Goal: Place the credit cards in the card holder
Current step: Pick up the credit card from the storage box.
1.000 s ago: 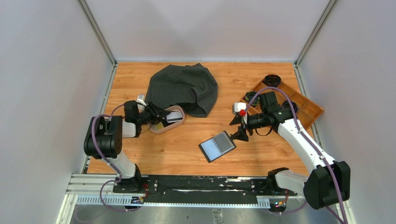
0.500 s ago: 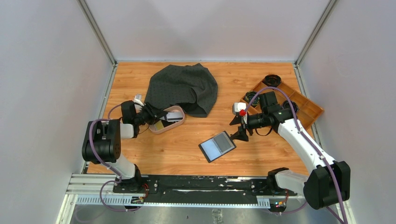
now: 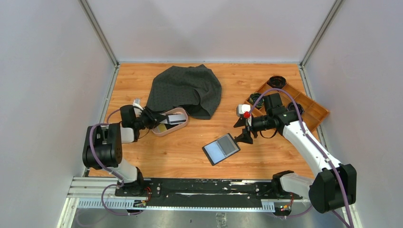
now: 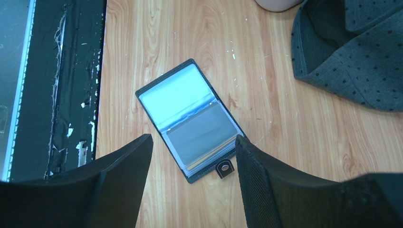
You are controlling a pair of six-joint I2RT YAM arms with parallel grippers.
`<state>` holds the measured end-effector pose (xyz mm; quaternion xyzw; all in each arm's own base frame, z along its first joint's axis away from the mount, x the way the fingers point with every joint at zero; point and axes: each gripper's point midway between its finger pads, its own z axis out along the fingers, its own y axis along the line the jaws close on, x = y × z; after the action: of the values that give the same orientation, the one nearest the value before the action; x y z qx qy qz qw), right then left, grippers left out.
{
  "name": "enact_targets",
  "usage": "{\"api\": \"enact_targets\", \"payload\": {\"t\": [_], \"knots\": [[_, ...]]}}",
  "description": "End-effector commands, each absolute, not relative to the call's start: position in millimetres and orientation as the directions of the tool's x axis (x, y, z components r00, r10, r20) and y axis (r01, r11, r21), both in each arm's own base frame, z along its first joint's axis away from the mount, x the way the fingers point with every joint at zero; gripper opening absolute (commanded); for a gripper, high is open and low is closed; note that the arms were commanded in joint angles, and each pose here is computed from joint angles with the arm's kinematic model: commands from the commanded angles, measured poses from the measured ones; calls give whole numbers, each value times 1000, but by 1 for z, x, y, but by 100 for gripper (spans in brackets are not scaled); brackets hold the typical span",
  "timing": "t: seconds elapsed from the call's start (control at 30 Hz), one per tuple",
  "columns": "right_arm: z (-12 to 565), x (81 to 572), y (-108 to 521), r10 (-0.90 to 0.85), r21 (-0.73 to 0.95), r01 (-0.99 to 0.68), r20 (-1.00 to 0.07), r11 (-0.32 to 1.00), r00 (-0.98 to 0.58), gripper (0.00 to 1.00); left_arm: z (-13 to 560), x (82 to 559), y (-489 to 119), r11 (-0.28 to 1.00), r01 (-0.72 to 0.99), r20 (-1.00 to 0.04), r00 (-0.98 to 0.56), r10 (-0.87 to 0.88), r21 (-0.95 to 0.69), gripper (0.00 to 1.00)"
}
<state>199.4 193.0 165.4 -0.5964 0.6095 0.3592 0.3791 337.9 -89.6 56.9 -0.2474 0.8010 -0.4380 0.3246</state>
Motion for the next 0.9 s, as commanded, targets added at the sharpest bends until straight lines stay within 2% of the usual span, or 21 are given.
{"api": "enact_targets", "payload": {"t": [0.0, 0.17, 0.3, 0.6, 0.87], "knots": [[163, 192, 193, -444, 8, -1000, -896, 12, -12, 68, 57, 335, -82, 508, -113, -322, -653, -686, -854, 24], [164, 192, 193, -444, 6, -1000, -896, 12, -11, 68, 58, 334, -78, 509, -119, -327, -639, -696, -852, 7], [163, 192, 193, -445, 8, -1000, -896, 12, -13, 68, 64, 333, -75, 512, -113, -341, -623, -704, -852, 0], [164, 191, 194, -441, 8, -1000, -898, 8, -10, 68, 87, 323, -64, 569, -111, -419, -567, -710, -815, 0], [164, 190, 194, -439, 11, -1000, -898, 3, -12, 68, 126, 298, -39, 707, -134, -586, -465, -664, -694, 0]]}}
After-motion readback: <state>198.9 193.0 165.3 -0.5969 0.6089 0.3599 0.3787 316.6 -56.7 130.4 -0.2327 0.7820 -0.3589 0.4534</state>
